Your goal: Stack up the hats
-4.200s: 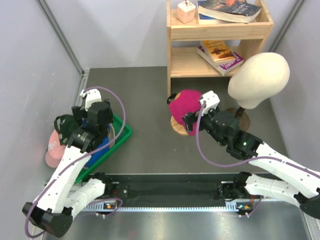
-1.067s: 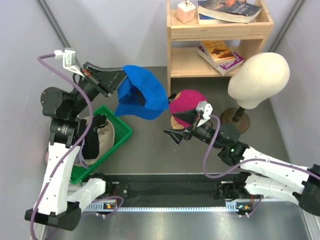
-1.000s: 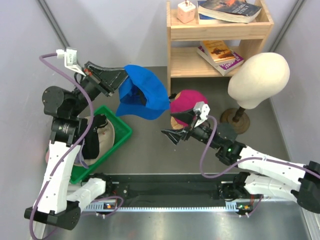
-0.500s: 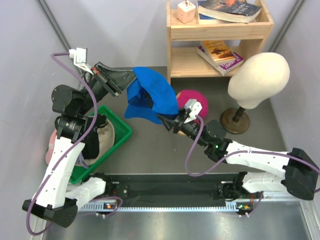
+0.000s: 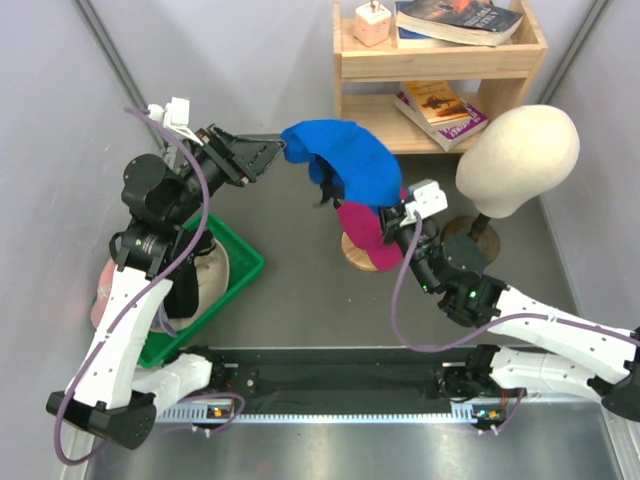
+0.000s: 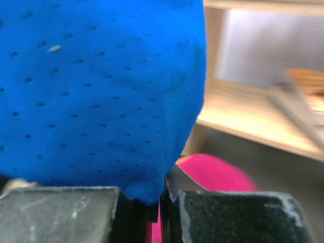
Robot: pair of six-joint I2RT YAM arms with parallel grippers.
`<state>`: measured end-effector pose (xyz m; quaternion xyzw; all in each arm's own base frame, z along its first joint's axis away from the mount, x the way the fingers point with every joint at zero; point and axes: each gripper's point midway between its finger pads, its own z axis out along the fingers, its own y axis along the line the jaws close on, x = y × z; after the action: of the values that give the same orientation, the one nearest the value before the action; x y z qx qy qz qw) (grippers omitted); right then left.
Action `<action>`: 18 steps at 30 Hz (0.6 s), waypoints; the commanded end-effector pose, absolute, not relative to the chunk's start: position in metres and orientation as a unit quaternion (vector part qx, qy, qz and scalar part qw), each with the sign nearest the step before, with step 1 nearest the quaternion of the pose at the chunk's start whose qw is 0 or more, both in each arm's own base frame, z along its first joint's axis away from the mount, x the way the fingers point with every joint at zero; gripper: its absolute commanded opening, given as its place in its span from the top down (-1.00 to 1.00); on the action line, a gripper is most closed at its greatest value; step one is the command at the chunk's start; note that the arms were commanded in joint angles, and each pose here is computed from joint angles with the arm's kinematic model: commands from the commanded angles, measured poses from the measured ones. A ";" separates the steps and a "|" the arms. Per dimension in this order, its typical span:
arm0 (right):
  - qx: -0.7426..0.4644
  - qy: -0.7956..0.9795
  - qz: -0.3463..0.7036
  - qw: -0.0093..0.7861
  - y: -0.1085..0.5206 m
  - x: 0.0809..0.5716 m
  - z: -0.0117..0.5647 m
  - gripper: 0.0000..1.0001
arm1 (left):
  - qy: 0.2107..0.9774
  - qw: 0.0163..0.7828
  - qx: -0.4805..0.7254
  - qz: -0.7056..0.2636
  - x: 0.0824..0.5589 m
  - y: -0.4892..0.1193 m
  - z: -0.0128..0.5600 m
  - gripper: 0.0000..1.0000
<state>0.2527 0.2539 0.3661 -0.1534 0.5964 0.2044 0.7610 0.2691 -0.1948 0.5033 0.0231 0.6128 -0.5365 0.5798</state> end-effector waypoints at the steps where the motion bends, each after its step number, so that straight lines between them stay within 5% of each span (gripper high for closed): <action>1: -0.135 0.641 0.052 0.753 0.205 0.267 0.376 1.00 | 0.638 0.653 -0.030 -0.408 0.283 -0.151 0.495 -0.52; 4: -0.132 0.662 -0.018 0.737 0.189 0.273 0.368 1.00 | 0.647 0.681 -0.057 -0.337 0.284 -0.124 0.488 -0.68; 18: -0.112 0.673 -0.213 0.700 0.147 0.281 0.345 1.00 | 0.724 0.667 -0.052 -0.168 0.306 -0.086 0.398 -0.72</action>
<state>0.2841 0.1625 0.3373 -0.1417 0.6791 -0.1684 0.7003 0.2988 -0.1020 0.4239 -0.0518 0.7096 -0.2295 0.6642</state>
